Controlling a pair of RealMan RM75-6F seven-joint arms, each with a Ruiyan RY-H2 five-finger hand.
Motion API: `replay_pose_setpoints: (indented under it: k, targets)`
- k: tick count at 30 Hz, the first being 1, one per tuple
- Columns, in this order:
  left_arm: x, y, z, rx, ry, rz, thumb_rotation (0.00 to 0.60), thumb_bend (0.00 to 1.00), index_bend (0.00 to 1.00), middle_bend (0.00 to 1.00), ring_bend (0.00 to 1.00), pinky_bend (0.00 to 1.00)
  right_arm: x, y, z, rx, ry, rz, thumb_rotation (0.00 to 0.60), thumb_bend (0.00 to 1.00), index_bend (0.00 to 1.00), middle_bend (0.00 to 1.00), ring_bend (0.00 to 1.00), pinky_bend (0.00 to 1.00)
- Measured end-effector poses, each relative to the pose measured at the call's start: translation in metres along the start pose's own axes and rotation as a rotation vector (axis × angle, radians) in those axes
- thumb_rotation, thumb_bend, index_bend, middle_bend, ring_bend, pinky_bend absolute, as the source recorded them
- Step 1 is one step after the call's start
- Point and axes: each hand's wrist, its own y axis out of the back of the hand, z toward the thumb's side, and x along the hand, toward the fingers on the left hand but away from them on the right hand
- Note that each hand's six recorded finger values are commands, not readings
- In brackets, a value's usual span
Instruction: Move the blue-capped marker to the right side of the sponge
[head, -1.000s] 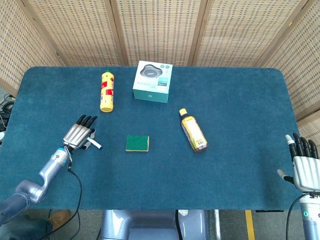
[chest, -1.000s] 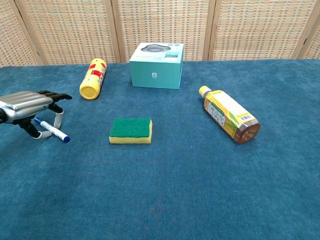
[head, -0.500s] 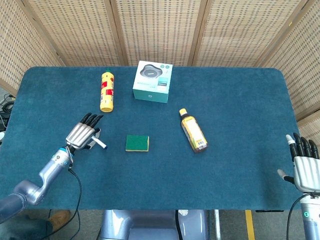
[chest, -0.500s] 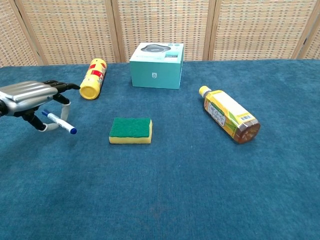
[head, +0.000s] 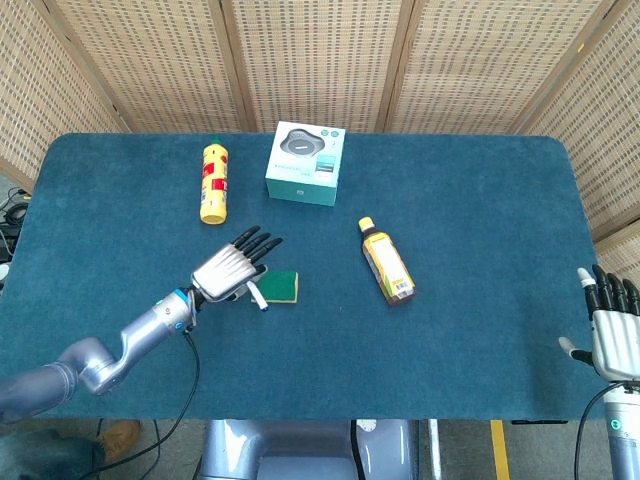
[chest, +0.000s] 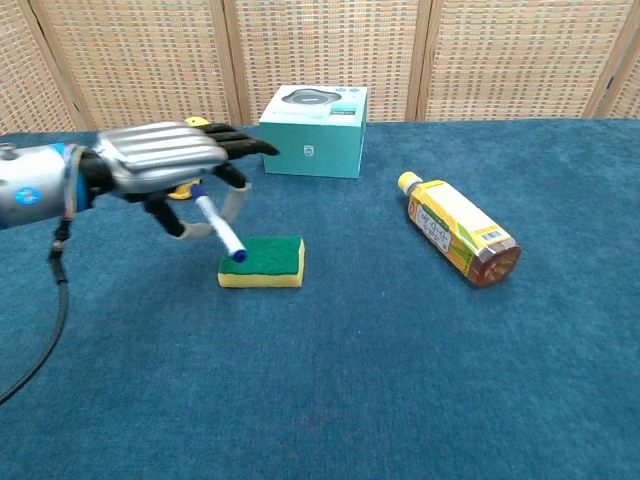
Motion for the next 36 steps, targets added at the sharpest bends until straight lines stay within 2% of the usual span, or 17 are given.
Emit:
replay_pose_setpoints:
  k: [7, 16, 23, 28, 36]
  targets:
    - [0.067, 0.008, 0.045, 0.069, -0.087, -0.017, 0.6, 0.37, 0.6, 0.0, 0.0, 0.0, -0.007, -0.003, -0.015, -0.006, -0.052, 0.014, 0.6, 0.0, 0.02, 0.0, 0.0, 0.0]
    - [0.124, 0.017, 0.081, 0.178, -0.152, -0.02, 0.6, 0.37, 0.59, 0.0, 0.0, 0.0, -0.011, -0.001, -0.034, -0.015, -0.107, 0.01, 0.6, 0.0, 0.02, 0.0, 0.0, 0.0]
    - [0.137, 0.005, 0.095, 0.187, -0.179, -0.056, 0.6, 0.37, 0.59, 0.0, 0.0, 0.0, -0.012, -0.001, -0.044, -0.019, -0.133, 0.012, 0.6, 0.0, 0.02, 0.0, 0.0, 0.0]
    - [0.137, -0.007, 0.095, 0.192, -0.185, -0.079, 0.6, 0.37, 0.59, 0.0, 0.0, 0.0, -0.013, -0.001, -0.047, -0.021, -0.141, 0.011, 0.6, 0.0, 0.02, 0.0, 0.0, 0.0]
    - [0.135, -0.015, 0.091, 0.197, -0.185, -0.088, 0.6, 0.37, 0.56, 0.0, 0.0, 0.0, -0.012, 0.0, -0.047, -0.02, -0.14, 0.01, 0.6, 0.0, 0.02, 0.0, 0.0, 0.0]
